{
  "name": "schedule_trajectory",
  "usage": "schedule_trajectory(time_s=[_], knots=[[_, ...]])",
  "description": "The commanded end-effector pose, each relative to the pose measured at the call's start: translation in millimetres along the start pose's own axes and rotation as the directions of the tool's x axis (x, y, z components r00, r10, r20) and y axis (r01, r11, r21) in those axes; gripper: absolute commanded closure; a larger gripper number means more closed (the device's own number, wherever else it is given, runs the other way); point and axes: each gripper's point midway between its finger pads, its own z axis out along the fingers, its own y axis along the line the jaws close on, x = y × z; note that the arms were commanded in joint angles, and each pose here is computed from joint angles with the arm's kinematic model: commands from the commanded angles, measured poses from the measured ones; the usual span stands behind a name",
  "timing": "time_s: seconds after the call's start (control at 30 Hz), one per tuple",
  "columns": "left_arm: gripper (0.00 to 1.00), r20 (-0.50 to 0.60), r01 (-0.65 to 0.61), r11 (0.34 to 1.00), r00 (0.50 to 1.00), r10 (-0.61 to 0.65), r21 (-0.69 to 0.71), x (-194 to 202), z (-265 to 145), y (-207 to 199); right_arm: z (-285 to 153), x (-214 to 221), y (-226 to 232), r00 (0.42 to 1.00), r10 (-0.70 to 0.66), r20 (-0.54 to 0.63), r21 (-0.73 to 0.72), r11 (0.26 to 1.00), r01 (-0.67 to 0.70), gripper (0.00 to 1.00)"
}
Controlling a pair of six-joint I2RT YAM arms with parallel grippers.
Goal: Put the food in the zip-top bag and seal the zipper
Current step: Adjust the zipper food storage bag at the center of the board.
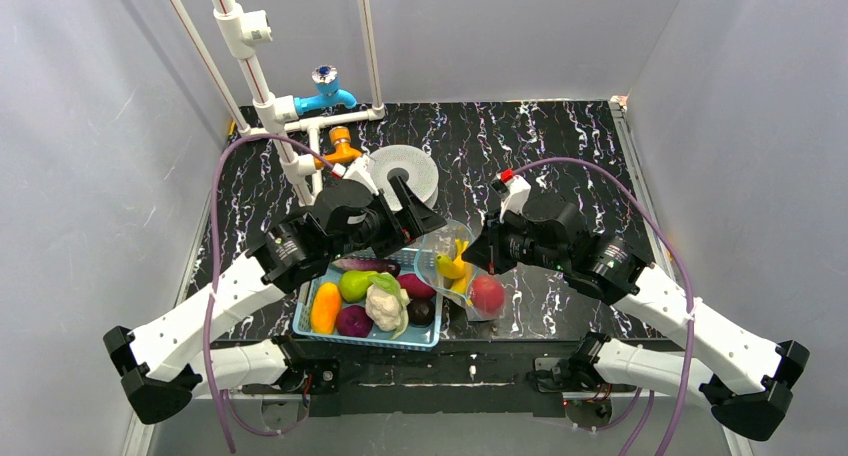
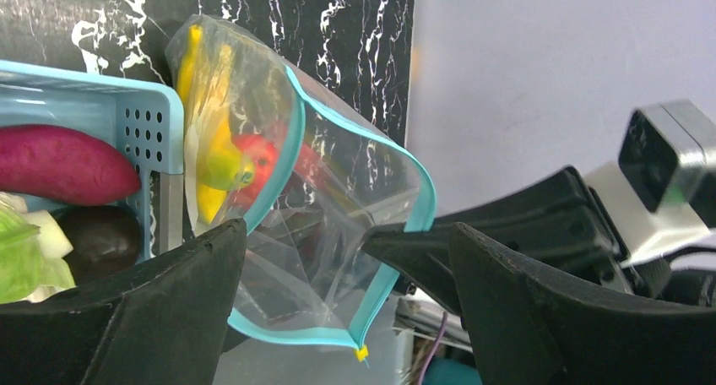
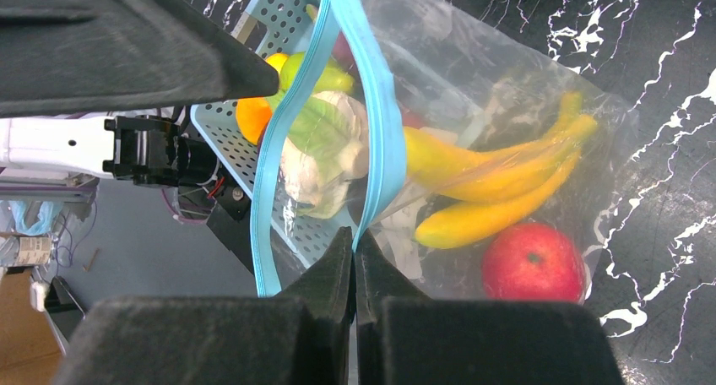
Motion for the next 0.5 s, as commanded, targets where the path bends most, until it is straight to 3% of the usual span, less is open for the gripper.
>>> schedule_trajectory(time_s=[0.0,0.33,0.47], knots=[[0.16,0.022,-0.135,0.99,0.991,0.134,0.03,-10,-29,-10,-2,-18,13,0.998,0.002,0.067,-0.05,0.999,0.002,0.99],[0.21,-0.062,-0.106,0.992,0.993,0.102,-0.069,20,-26,46,-4,-21,13,0.997,-0.003,0.077,-0.046,0.999,0.006,0.99],[0.32,-0.157,-0.107,0.992,0.983,0.096,-0.063,39,-9,49,-4,-21,13,0.997,-0.003,0.077,-0.045,0.999,0.006,0.99]])
